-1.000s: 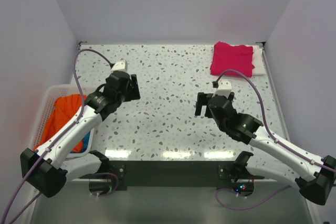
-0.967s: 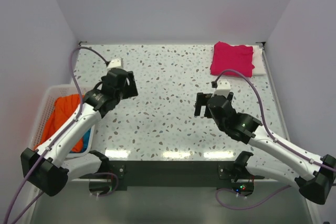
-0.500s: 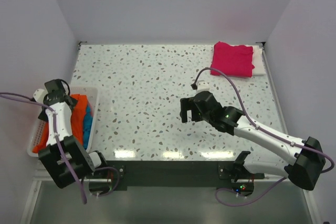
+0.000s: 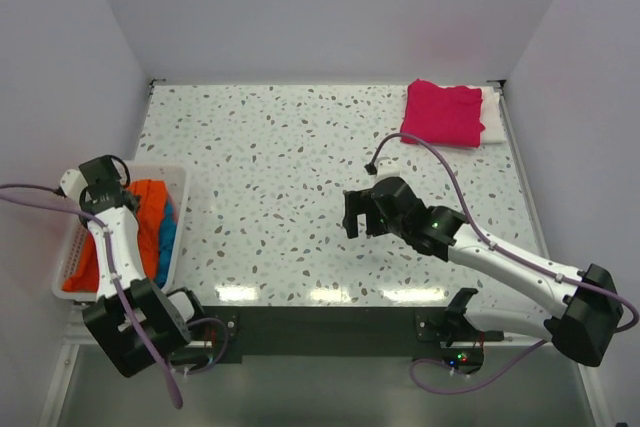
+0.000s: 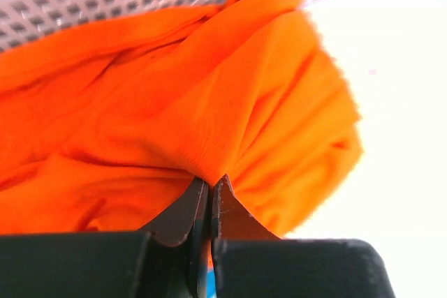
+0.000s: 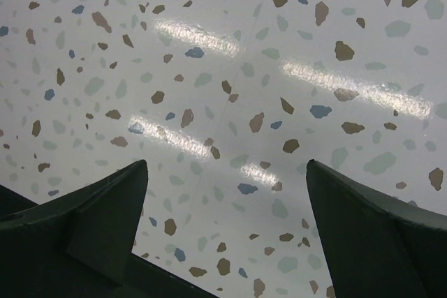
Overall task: Fold and stack the t-shirts
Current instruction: Grab the tshirt from the pile, then move the tshirt to the center of the board
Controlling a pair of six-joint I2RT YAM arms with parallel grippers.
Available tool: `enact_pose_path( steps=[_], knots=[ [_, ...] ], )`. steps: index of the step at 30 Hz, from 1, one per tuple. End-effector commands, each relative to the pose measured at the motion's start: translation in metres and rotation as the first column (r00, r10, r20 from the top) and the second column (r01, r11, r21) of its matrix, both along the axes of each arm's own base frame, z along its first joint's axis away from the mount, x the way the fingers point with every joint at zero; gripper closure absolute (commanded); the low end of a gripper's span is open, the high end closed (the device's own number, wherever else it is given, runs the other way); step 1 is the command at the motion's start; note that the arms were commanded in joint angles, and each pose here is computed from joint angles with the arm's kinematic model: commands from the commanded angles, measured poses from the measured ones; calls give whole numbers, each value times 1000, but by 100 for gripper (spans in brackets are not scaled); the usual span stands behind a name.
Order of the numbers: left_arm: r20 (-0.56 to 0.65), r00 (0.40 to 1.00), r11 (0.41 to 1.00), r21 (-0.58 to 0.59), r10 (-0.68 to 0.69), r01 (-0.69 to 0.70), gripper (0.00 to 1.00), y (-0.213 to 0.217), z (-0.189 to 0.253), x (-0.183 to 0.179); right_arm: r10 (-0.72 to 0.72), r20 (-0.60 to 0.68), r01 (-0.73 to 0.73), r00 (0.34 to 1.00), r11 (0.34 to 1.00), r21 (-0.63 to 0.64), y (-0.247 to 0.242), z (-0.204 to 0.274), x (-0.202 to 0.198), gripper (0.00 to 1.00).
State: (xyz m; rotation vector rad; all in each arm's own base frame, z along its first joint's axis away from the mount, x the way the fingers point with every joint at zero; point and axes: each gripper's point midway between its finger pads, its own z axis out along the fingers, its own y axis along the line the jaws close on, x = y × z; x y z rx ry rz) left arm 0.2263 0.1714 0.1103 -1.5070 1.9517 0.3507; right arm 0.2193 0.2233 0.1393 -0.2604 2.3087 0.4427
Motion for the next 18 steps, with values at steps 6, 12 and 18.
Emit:
enact_pose_path(
  steps=[6,12,18],
  knots=[
    [330,917,970,167,-225,178,100,-17,137,36,16,60,-20,998,997,75,13,27,7,1],
    [539,672,861,334,-508,383,100,-89,260,74,19,113,-30,993,995,99,16,51,14,1],
    [635,355,707,467,-686,531,100,-175,367,81,3,177,-23,984,993,117,14,78,19,1]
  ],
)
